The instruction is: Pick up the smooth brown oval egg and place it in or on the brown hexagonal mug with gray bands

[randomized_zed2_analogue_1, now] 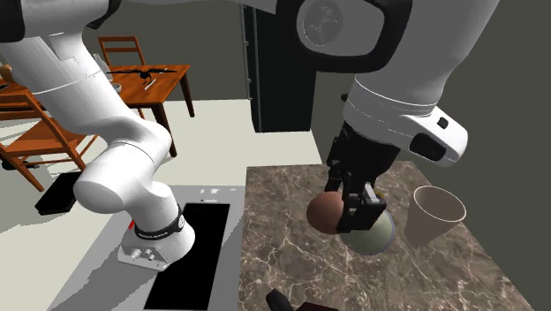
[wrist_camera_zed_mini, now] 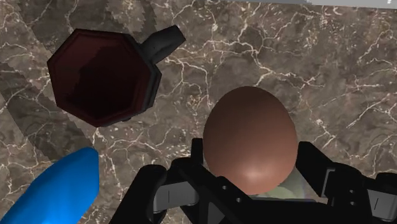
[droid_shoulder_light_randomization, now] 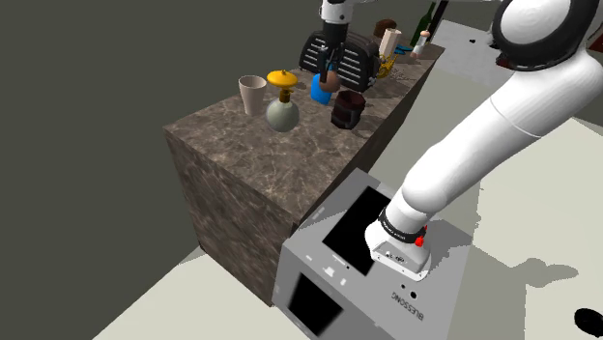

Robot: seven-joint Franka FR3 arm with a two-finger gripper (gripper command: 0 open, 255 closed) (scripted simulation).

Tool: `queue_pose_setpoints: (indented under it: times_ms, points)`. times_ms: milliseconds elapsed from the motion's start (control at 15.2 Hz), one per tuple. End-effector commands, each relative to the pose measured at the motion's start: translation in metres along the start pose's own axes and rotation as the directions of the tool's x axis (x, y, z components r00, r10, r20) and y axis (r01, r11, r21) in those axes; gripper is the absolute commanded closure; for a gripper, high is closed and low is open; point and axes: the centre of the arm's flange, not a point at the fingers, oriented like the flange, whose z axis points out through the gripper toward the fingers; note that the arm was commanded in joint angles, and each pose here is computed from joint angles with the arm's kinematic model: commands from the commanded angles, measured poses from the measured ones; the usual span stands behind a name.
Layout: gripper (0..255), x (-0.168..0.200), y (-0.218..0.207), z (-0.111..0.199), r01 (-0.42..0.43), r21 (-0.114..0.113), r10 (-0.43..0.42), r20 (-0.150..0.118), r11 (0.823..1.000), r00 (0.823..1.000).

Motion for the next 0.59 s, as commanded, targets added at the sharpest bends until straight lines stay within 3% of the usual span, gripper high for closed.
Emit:
queue_pose_setpoints:
  times_ms: [0, 528]
  points:
    - [255, -0.009, 0.024, -0.001, 0.001, 0.0, -0.001, 0.0, 1.0, 1.0]
    - [255, -0.044, 0.123, -0.002, 0.001, 0.0, -0.001, 0.0, 1.0, 1.0]
